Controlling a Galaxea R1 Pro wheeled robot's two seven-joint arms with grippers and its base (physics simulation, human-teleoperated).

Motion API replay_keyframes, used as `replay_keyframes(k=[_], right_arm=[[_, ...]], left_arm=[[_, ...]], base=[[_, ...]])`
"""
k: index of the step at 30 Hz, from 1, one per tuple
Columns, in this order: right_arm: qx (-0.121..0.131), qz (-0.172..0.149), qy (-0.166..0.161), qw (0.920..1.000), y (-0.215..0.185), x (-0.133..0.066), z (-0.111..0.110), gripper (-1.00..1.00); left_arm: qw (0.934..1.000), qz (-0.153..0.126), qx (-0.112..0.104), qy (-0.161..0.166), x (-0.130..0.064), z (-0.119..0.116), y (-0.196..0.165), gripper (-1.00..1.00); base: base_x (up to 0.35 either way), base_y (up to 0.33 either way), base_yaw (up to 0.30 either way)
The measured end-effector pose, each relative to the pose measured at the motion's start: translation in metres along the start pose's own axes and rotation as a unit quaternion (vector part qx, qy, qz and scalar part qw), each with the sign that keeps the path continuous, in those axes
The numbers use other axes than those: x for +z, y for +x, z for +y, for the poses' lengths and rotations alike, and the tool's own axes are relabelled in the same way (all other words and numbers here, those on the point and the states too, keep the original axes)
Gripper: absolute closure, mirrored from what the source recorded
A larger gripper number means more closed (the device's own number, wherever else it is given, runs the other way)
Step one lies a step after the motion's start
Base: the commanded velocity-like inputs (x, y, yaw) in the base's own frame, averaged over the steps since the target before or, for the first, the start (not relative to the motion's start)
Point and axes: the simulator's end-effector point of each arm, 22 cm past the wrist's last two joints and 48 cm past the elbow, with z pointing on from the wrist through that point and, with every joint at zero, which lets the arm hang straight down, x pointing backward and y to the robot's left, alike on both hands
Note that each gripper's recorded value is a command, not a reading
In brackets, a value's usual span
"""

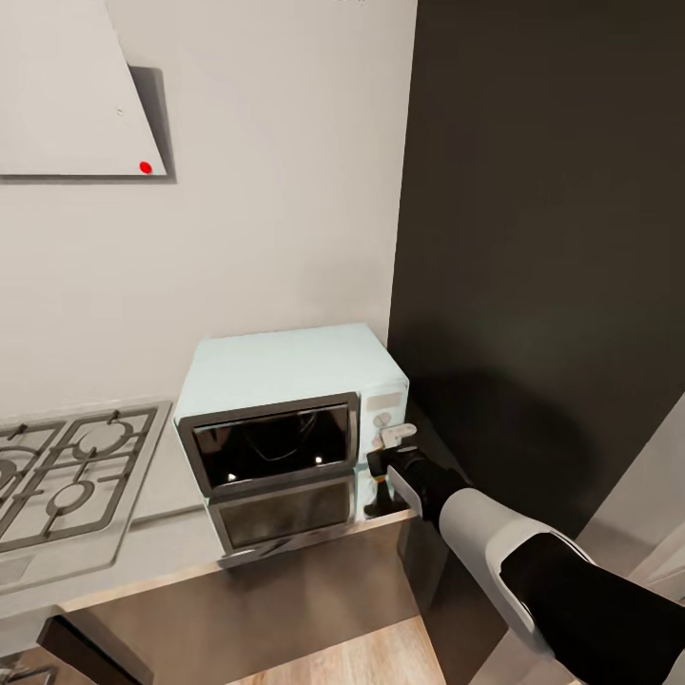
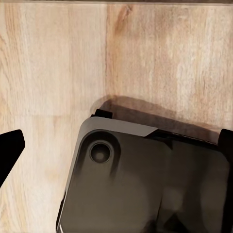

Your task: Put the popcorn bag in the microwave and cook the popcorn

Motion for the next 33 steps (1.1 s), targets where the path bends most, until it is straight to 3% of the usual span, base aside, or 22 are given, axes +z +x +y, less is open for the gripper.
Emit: replay_keyframes(k=[7, 30, 33], right_arm=[[0.002, -0.004, -0.001, 1.0, 0.0, 0.001, 0.0, 1.0], [-0.004, -0.013, 0.0, 0.9999, -0.007, 0.001, 0.0, 1.0], [-0.004, -0.013, 0.0, 0.9999, -0.007, 0.001, 0.0, 1.0]], left_arm=[[1.0, 0.001, 0.0, 0.0, 0.0, -0.001, 0.0, -1.0], [1.0, 0.002, 0.0, 0.0, 0.0, 0.0, 0.001, -1.0], [0.9999, 0.014, 0.0, 0.0, 0.0, 0.0, 0.012, -1.0]], base=[[-0.036, 0.0, 0.0], [-0.336, 0.0, 0.0], [-0.167, 0.0, 0.0]])
